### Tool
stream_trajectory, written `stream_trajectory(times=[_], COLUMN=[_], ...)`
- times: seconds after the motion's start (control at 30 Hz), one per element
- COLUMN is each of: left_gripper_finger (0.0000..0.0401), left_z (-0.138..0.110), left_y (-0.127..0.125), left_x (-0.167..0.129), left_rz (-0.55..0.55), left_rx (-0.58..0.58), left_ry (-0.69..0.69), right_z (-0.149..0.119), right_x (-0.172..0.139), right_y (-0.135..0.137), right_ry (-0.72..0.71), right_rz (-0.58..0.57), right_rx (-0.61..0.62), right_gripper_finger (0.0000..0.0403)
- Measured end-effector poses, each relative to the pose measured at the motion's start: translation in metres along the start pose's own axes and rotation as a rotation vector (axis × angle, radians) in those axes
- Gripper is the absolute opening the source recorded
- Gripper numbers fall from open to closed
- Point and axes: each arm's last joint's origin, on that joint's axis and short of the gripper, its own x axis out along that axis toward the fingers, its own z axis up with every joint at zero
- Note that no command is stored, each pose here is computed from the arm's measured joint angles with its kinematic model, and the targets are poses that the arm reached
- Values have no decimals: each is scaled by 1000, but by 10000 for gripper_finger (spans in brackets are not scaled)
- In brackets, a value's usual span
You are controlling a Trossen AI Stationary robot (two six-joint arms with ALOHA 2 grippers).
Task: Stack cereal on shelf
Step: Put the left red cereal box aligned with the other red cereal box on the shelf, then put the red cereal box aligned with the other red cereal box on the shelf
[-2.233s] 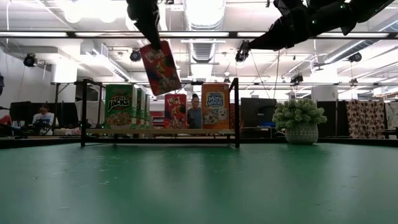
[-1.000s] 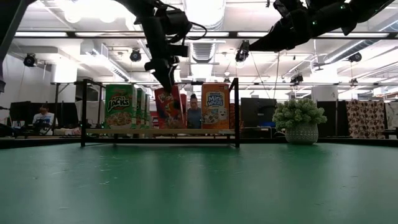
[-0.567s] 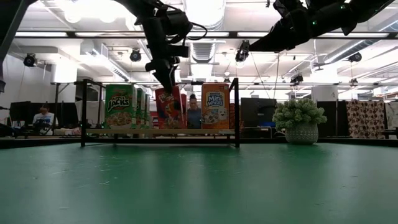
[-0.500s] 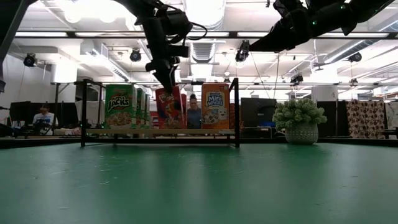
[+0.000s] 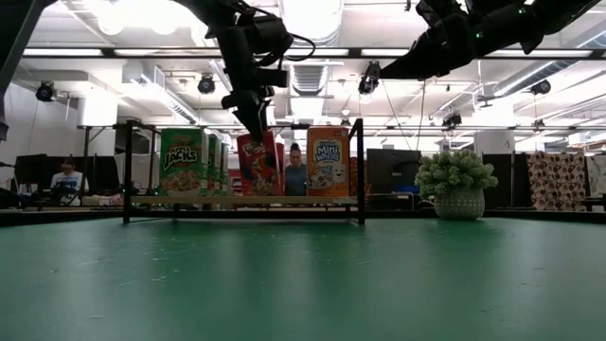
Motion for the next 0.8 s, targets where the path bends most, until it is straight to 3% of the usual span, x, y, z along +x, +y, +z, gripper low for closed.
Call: stream_trajectory(times=[0.43, 0.8], left_gripper_finger=[230, 236], left_z=[2, 1], left_y=[2, 1], left_x=[0, -23], left_rz=[19, 46], left_rx=[-10, -11], left_ry=[-23, -66], right_z=[0, -1], right_x=[0, 0], right_y=[0, 0], right_ry=[6, 8], right_rz=[2, 3], right_rx=[-1, -3], right_gripper_finger=[52, 52])
